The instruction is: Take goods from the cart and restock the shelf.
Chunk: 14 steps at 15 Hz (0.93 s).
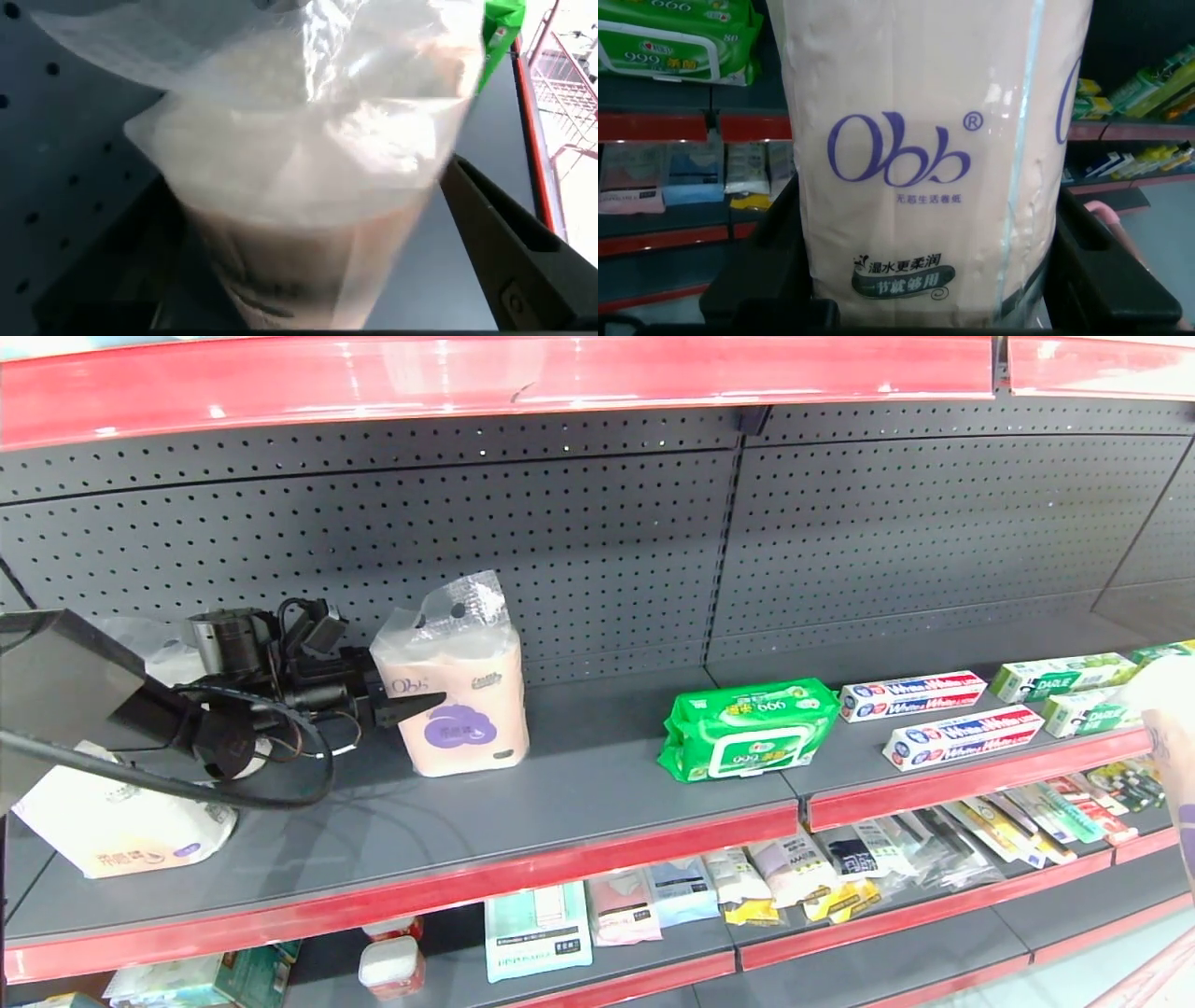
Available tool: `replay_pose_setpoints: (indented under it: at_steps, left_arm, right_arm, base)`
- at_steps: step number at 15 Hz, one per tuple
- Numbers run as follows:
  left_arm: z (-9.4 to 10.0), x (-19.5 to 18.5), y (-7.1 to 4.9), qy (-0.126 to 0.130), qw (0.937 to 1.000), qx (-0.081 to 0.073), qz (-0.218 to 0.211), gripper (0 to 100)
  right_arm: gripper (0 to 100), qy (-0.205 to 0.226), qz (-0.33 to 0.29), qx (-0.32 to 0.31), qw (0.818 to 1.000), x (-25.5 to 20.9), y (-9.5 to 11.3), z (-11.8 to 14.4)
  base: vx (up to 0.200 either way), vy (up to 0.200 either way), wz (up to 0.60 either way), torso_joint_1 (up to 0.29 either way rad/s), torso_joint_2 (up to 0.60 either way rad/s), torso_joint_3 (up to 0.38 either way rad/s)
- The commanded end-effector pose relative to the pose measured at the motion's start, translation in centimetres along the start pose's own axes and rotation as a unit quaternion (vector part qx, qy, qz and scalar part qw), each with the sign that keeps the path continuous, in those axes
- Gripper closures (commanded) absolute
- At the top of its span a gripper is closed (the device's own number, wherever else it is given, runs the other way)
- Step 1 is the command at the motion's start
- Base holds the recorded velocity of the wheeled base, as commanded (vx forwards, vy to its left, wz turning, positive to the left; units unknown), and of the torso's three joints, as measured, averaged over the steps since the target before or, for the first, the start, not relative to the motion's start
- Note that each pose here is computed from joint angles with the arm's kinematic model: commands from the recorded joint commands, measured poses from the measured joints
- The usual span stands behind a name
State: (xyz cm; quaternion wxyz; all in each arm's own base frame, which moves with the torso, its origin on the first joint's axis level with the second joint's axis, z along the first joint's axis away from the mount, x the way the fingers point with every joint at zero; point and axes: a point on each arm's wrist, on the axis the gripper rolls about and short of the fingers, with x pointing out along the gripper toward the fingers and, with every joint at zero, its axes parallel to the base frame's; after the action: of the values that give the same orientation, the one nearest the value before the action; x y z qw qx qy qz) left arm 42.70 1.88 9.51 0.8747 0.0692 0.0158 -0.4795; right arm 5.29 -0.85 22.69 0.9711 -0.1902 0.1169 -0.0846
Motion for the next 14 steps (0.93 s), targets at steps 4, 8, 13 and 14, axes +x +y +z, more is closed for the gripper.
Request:
replay_pose_setpoints:
  at_steps: [4,8,13,14]
  left_arm:
    - [0.1,1.4,0.0,-0.005,0.9994,-0.03,-0.013,0]
    - [0.4,2.2,-0.2,-0.008,0.9993,-0.03,-0.022,0]
    - [-0.5,2.5,-0.1,-0.007,0.9995,-0.022,-0.024,100]
    - [-0.5,2.4,-0.1,-0.006,0.9994,-0.024,-0.024,100]
  right_arm:
    - [100,0.005,-0.002,-0.002,1.0,0.1,0.1,-0.2]
    - [100,0.008,-0.001,-0.002,1.0,0.3,0.1,-0.1]
    - [100,0.013,0.001,-0.003,1.0,0.4,0.1,-0.2]
    - [100,0.013,0.001,-0.003,1.0,0.4,0.1,-0.2]
  base:
    - [0.0,0.0,0.0,0.0,0.0,0.0]
    - [0.0,0.0,0.0,0.0,0.0,0.0]
    - [0.0,0.0,0.0,0.0,0.0,0.0]
    - [0.0,0.0,0.0,0.0,0.0,0.0]
